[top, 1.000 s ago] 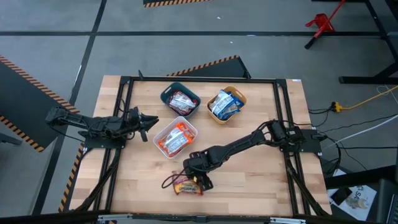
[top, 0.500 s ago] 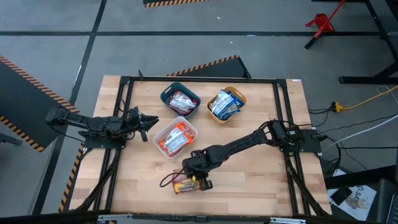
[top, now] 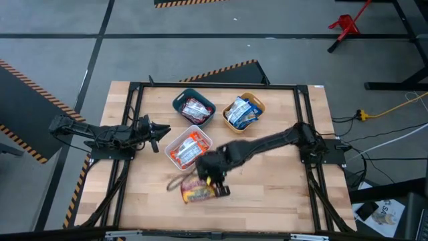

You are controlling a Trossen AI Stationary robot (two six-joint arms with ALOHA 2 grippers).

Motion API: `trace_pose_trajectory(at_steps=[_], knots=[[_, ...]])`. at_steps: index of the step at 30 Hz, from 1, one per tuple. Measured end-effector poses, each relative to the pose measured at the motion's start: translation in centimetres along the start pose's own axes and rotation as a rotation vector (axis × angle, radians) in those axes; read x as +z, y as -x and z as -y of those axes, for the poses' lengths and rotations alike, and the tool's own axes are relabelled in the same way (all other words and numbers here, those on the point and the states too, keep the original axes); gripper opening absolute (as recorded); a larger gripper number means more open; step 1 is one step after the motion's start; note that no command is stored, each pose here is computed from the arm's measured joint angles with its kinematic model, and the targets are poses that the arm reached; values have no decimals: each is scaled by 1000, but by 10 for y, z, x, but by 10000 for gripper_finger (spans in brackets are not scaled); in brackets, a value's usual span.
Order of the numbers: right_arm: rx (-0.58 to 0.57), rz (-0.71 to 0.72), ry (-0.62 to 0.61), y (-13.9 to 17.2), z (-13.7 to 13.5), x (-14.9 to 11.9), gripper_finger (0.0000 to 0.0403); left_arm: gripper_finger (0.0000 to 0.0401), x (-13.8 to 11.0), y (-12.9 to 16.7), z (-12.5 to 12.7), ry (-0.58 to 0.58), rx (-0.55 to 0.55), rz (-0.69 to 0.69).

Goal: Sort Maruchan noodles
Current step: Put the red noodle pack into the blue bin

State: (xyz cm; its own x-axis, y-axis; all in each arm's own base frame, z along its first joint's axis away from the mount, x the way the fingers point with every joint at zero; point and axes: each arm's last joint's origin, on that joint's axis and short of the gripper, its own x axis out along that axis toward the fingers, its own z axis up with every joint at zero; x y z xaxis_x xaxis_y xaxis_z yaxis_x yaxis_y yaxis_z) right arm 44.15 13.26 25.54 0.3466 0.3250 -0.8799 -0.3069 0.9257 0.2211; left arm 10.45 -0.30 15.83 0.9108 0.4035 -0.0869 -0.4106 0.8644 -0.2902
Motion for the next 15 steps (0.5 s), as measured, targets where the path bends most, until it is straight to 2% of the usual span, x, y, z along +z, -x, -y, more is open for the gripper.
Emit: trace_pose_trajectory(at_steps=[5,9,12,15], knots=[[-118,94,-69,61,35,3,0,73,0,0,0,1,0,0],[-259,153,-181,106,85,-6,0,73,0,0,0,1,0,0],[-350,175,-283,127,129,-17,0,73,0,0,0,1,0,0],[-399,191,-369,134,171,-27,0,73,0,0,0,2,2,1]])
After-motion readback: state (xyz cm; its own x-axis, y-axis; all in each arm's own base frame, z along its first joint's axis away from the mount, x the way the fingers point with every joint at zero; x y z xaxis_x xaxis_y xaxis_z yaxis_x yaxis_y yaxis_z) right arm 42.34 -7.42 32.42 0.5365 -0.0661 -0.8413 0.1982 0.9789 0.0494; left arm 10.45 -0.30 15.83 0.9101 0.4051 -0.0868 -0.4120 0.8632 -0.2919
